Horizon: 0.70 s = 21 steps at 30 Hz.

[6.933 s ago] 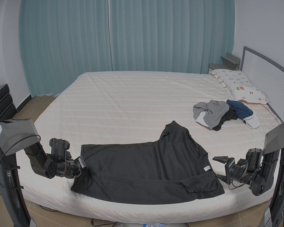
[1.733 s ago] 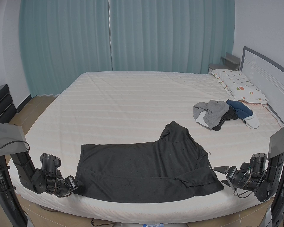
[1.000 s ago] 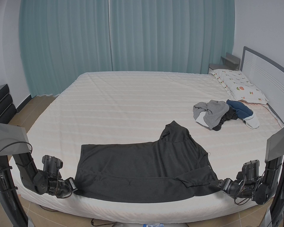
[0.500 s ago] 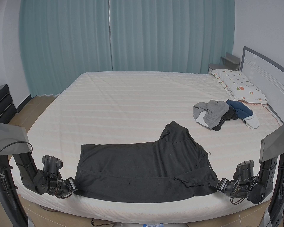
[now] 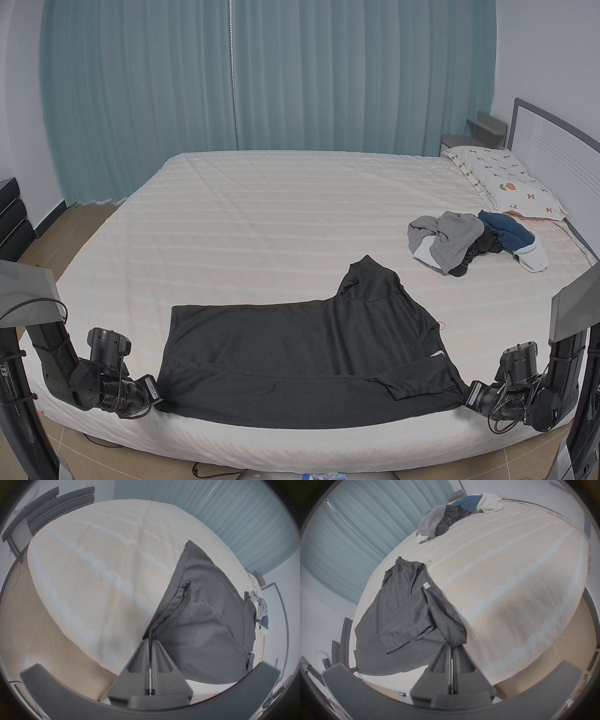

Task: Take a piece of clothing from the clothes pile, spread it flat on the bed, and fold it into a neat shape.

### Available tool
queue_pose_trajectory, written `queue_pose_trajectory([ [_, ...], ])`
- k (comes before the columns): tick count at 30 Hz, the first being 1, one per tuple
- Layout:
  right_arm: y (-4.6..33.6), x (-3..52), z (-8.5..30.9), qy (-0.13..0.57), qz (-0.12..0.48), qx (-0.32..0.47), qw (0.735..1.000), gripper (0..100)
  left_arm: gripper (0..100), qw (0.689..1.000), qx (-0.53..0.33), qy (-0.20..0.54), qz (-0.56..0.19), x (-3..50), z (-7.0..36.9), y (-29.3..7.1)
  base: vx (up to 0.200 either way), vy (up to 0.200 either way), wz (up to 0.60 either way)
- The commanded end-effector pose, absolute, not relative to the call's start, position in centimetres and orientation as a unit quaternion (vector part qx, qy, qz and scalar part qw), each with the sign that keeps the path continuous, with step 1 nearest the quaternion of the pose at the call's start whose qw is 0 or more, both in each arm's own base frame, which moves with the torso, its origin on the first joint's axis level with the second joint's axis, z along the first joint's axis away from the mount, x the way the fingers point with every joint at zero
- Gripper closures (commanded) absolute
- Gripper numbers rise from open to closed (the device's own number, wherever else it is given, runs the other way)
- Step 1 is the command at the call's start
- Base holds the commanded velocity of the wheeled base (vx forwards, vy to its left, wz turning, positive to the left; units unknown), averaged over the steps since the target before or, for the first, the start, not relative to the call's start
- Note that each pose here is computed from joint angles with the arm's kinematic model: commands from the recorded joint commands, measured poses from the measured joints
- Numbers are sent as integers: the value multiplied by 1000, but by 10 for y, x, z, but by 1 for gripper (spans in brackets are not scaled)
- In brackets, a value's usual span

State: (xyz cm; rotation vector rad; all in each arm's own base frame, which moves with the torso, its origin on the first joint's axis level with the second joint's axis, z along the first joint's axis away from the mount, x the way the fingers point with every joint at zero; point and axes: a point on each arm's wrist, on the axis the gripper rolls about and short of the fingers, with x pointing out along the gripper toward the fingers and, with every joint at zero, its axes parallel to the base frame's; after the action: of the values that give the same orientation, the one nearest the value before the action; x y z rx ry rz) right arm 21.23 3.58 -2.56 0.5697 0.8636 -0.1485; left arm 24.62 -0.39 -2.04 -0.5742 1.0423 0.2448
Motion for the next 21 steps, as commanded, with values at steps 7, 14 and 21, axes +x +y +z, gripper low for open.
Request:
queue_pose_trajectory([
  [7, 32, 201, -15, 410, -63, 254, 874, 100, 100, 830, -255, 483, 115, 244, -15, 6, 0, 0, 0],
  [14, 31, 196, -18, 423, -59, 232, 874, 100, 100, 831, -243, 489, 112, 238, -14, 6, 0, 0, 0],
  [21, 31, 189, -20, 455, -58, 203, 865, 100, 100, 829, -214, 506, 101, 229, -17, 5, 0, 0, 0],
])
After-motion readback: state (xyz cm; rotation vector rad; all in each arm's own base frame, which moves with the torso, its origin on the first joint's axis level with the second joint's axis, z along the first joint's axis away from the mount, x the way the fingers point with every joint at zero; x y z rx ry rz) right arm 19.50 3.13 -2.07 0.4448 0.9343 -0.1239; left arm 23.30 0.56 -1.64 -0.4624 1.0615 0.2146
